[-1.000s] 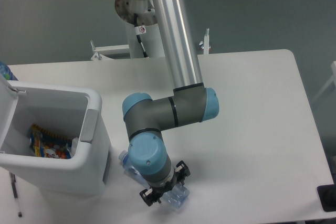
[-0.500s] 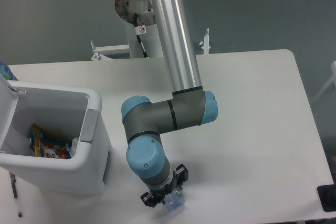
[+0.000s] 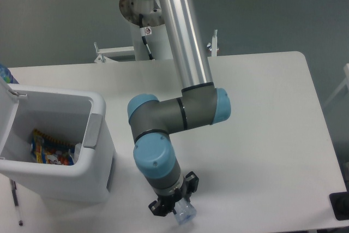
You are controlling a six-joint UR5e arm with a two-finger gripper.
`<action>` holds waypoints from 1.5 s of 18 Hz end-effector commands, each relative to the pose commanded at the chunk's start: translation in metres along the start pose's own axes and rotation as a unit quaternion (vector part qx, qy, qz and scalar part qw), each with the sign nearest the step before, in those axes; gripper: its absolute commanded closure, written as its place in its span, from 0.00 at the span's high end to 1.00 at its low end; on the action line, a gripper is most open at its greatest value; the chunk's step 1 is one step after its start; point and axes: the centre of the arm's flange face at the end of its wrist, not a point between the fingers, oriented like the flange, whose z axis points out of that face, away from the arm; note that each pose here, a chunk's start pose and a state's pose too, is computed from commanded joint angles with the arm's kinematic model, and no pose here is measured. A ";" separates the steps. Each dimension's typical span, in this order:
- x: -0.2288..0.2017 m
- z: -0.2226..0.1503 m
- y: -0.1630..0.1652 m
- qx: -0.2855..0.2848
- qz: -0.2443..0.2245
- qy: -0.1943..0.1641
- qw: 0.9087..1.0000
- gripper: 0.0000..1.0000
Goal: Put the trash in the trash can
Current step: 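Lift the bottle and carry it over the white bin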
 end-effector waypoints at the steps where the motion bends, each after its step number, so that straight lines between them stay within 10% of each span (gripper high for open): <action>1: -0.004 -0.010 -0.008 0.006 -0.006 0.013 1.000 0.48; 7: -0.017 -0.113 -0.045 0.088 -0.021 0.143 0.986 0.48; 19: -0.003 -0.312 -0.046 0.195 0.092 0.317 0.924 0.48; 27: 0.038 -0.346 0.001 0.186 0.184 0.399 0.879 0.48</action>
